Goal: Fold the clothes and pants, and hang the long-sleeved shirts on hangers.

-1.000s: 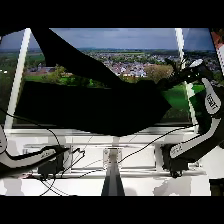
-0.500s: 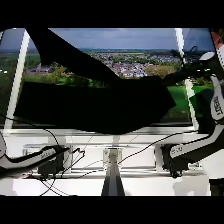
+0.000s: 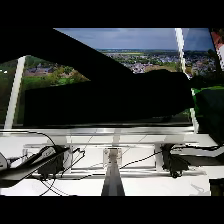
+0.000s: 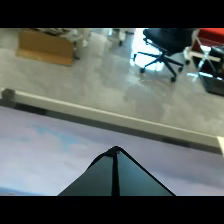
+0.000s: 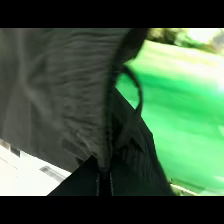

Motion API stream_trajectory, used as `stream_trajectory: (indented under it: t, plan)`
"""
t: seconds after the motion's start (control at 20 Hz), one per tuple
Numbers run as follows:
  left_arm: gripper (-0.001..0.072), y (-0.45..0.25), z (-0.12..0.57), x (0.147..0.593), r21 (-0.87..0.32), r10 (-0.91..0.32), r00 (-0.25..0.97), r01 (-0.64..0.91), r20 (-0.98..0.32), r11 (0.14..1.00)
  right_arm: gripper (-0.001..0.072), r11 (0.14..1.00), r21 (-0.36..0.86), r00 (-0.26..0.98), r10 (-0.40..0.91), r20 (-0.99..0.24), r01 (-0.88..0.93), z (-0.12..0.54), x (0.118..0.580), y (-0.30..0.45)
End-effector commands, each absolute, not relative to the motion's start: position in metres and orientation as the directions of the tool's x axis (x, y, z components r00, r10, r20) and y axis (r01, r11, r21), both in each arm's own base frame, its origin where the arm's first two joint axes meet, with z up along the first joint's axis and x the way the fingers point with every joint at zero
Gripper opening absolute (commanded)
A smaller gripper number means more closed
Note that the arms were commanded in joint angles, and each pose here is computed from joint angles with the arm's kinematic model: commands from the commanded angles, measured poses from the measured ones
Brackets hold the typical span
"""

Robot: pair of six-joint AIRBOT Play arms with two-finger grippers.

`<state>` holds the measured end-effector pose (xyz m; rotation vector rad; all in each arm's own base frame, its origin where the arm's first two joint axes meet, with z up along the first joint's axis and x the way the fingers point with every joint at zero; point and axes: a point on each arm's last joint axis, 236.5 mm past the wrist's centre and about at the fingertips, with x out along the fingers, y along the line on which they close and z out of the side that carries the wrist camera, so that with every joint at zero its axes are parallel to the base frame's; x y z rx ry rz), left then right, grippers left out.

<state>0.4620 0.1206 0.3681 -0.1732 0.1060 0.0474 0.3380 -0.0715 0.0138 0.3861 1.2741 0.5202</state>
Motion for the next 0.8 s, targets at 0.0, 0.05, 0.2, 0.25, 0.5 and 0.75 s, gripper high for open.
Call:
stream_trajectory:
  t: [0.0, 0.05, 0.2, 0.25, 0.5, 0.75]
  plan:
    - [0.0007, 0.132, 0.355, 0.453, -0.122, 0.065, 0.983, -0.087, -0.172, 0.989, 0.0016, 0.830, 0.550, 0.228, 0.555, -0.800, -0.090, 0.006, 0.323, -0.081]
    - [0.0006, 0.132, 0.347, 0.454, -0.114, 0.061, 0.978, -0.085, -0.200, 0.990, 0.0016, 0.827, 0.556, 0.222, 0.559, -0.799, -0.083, 0.002, 0.321, -0.079]
    - [0.0006, 0.135, 0.334, 0.458, -0.107, 0.059, 0.969, -0.087, -0.239, 0.990, 0.0016, 0.827, 0.559, 0.224, 0.557, -0.800, -0.060, -0.010, 0.319, -0.078]
    - [0.0007, 0.135, 0.328, 0.461, -0.113, 0.053, 0.966, -0.084, -0.253, 0.990, 0.0016, 0.828, 0.558, 0.228, 0.555, -0.800, -0.055, -0.012, 0.320, -0.078]
    - [0.0007, 0.124, 0.275, 0.495, -0.219, -0.016, 0.936, -0.065, -0.351, 0.974, 0.0017, 0.835, 0.548, 0.259, 0.540, -0.801, -0.047, -0.014, 0.327, -0.081]
    - [0.0007, 0.099, 0.180, 0.544, -0.279, -0.113, 0.863, -0.033, -0.492, 0.960, 0.0016, 0.837, 0.546, 0.261, 0.538, -0.802, -0.047, -0.014, 0.327, -0.081]
